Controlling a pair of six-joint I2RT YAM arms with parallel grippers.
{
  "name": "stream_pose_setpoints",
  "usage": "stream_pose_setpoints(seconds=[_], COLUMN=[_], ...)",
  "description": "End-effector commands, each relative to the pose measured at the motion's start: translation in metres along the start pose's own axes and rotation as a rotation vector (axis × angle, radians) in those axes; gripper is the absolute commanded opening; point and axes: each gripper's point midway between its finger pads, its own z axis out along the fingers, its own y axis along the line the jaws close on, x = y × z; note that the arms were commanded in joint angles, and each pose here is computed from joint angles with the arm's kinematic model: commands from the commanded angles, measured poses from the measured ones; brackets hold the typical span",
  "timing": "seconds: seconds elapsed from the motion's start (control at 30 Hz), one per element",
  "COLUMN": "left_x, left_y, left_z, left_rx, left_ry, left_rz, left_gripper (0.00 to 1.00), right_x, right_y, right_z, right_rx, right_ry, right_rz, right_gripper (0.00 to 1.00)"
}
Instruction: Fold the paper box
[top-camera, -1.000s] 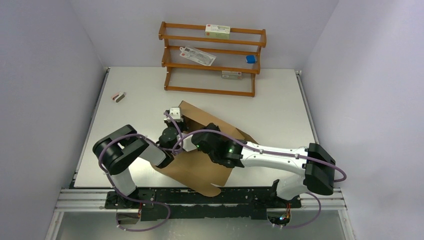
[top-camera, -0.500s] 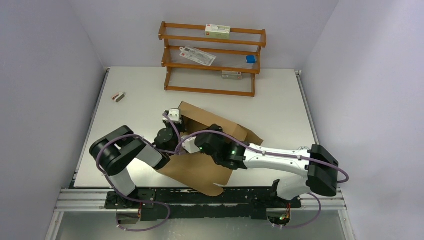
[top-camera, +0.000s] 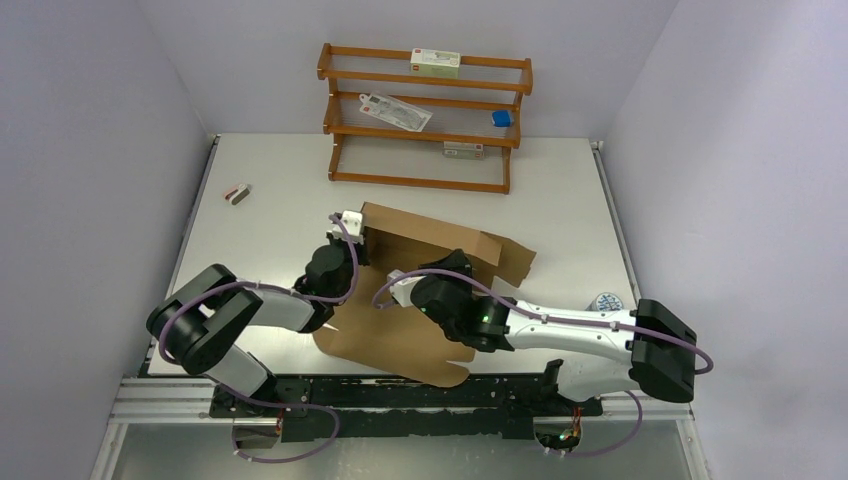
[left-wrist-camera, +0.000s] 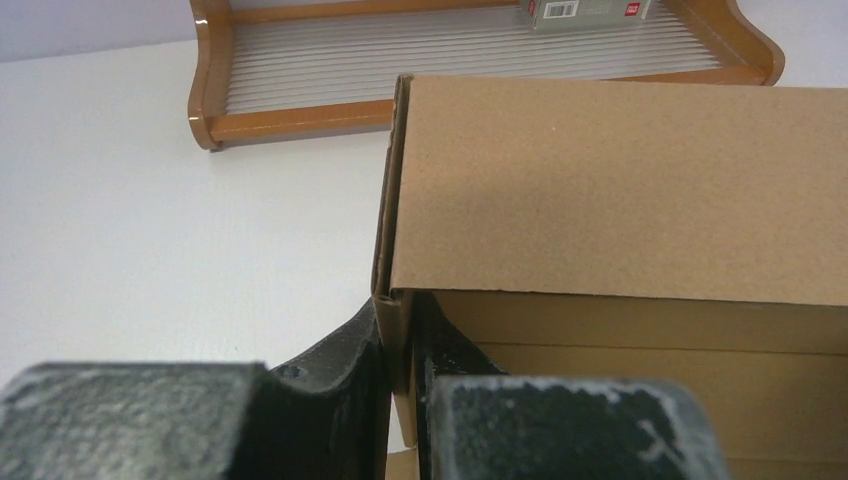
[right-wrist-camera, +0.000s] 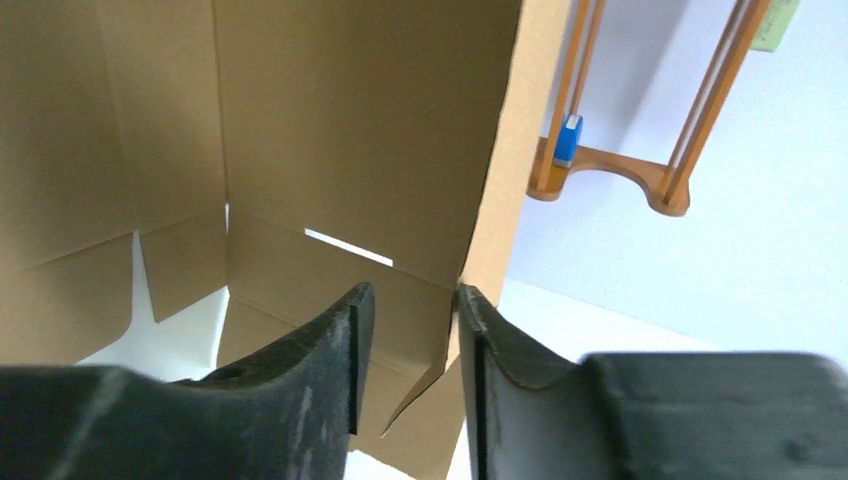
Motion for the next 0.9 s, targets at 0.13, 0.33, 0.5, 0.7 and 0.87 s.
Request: stream_pose_setpoints(seconds=[0.13,0.33,0.5,0.7,0.87], left_x=[0.008,0.015,0.016,0.015,0.011], left_y=[0.010,0.011,0.011,0.014,0.009], left_z=[0.002,0.002,0.004,0.005,0.006], left_rx=[-0.033,-0.031,-0.024,-0.004,0.039], left_ry=[0.035,0.046,0.058,0.103,0.121], left_rz=[0.016,0.017,0.037,0.056,0.049], left_gripper=[0.07,0.08,0.05,0.05,0.05], right_x=[0.007,0.004,0.004,-0.015,-0.013], right_y=[-0.006,-0.003,-0.009,-0.051,-0.070], right_z=[-0.001,-0.001,-0.003,-0.026,-0.037], right_rx=[0.028,-0.001,0.018,0.015,-0.017], right_ry=[0.035,0.030,0.016,-0.123,-0.167], right_rz=[0.021,0.027,0.054,0.223,0.241], right_gripper=[0.22,0.11,0.13,0.41,0.58])
